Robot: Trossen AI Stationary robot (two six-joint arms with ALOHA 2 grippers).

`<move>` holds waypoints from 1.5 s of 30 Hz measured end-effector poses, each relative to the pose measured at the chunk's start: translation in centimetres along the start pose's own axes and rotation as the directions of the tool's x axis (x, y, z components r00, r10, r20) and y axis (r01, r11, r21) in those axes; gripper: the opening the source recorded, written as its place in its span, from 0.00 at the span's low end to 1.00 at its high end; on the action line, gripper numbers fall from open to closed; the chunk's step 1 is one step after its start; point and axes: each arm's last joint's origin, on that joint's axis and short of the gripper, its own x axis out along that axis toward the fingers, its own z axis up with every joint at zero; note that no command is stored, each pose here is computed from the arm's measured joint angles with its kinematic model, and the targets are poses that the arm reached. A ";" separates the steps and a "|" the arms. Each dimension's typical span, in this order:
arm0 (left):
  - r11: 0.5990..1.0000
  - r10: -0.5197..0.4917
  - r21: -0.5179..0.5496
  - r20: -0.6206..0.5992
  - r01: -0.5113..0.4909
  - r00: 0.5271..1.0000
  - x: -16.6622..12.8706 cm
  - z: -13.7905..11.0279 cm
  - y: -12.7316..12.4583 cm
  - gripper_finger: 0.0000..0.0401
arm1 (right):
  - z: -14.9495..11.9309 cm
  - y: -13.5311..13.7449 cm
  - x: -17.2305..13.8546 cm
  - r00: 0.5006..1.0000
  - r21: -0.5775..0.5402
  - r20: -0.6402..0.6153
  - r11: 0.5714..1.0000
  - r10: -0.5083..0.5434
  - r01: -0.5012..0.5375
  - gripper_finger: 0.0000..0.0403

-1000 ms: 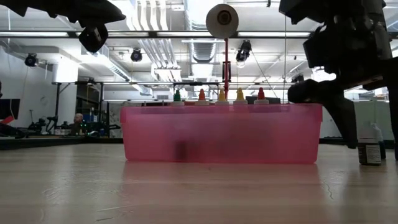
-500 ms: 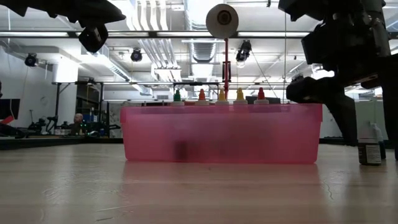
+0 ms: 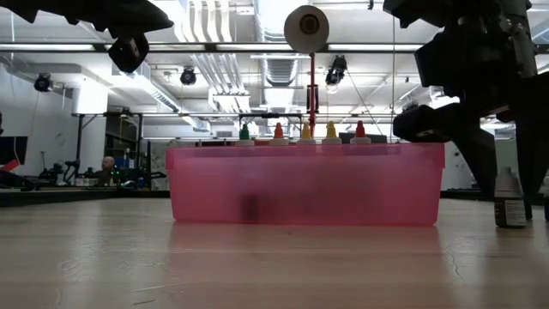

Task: Pick & Place food coloring
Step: Put the small green food coloring bottle into the red bin

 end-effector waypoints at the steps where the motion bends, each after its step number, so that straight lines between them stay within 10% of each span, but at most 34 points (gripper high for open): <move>1: 1.000 0.000 0.000 0.000 0.000 1.000 0.0 0.0 0.0 0.00 | 0.0 0.0 0.0 1.000 0.001 0.000 1.000 0.000 0.000 0.27; 21: 1.000 -0.001 -0.020 -0.001 0.001 1.000 0.0 0.0 0.0 0.00 | 0.6 0.4 -2.1 0.999 0.063 -0.051 0.998 0.015 -0.012 0.15; 45: 1.000 -0.001 -0.015 0.001 0.001 1.000 0.0 0.0 0.0 0.00 | 8.6 -3.7 -11.1 0.987 -0.025 0.149 0.998 -0.051 0.056 0.15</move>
